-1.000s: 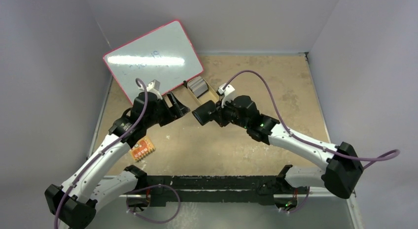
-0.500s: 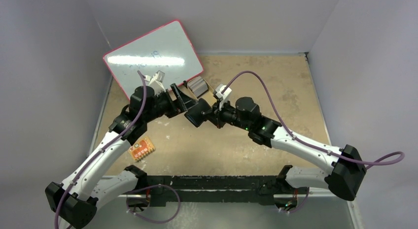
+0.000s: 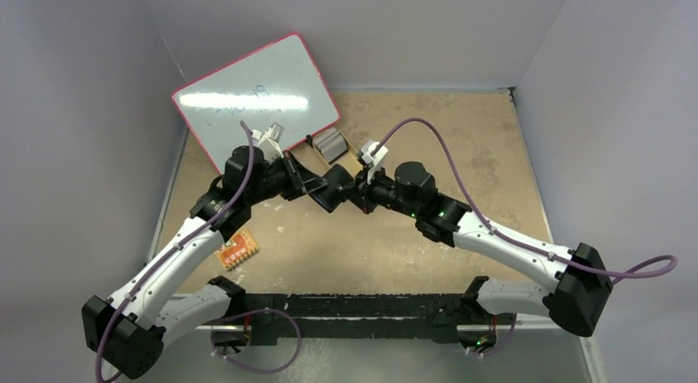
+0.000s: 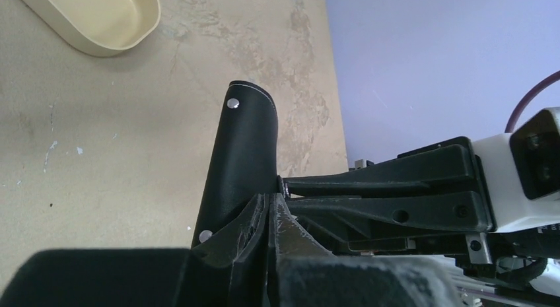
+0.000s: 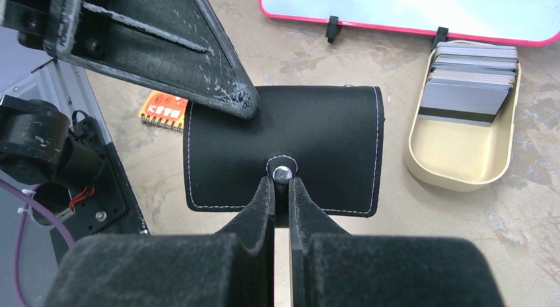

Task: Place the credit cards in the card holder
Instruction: Open the card holder at the center of the board.

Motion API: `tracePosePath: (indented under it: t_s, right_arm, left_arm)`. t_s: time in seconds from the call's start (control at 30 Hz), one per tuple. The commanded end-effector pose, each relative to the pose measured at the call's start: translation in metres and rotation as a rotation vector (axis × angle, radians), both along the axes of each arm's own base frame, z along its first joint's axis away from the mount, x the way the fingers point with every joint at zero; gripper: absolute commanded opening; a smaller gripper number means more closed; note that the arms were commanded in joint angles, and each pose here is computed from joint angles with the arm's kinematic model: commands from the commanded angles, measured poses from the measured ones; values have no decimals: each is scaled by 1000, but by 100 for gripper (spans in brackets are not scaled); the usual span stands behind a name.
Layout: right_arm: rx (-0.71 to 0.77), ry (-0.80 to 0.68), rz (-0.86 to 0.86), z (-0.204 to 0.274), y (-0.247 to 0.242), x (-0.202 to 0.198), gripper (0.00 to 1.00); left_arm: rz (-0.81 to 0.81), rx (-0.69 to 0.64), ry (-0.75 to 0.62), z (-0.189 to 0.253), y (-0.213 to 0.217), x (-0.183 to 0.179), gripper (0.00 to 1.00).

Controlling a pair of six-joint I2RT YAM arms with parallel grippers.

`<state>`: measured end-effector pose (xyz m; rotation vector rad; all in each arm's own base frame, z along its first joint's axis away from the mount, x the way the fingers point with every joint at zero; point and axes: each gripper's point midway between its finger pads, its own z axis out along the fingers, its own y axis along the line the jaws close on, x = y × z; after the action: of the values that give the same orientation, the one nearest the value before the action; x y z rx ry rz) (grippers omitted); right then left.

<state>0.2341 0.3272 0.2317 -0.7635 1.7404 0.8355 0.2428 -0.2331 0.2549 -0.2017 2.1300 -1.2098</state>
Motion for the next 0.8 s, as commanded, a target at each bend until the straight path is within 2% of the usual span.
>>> tracePosePath:
  t_s: [0.0, 0.13, 0.17, 0.3, 0.4, 0.57, 0.77]
  right_arm:
    - [143, -127, 16, 64, 6, 1, 0]
    - [155, -142, 24, 68, 6, 0, 0]
    - [151, -145, 31, 67, 7, -1, 0]
    - [128, -151, 81, 62, 10, -7, 0]
    - [134, -156, 115, 61, 11, -13, 0]
    - [161, -170, 95, 67, 9, -12, 0]
    - [153, -90, 104, 46, 18, -11, 0]
  left_arm:
    - [-38, 43, 1, -11, 1, -4, 0]
    - [-9, 119, 16, -23, 12, -4, 0]
    - [4, 137, 14, -23, 15, -4, 7]
    - [68, 214, -14, -12, 33, 0, 47]
    - [86, 248, -17, -10, 38, 2, 66]
    - [47, 255, -5, -14, 33, 1, 70]
    - [153, 361, 20, -29, 59, 3, 67]
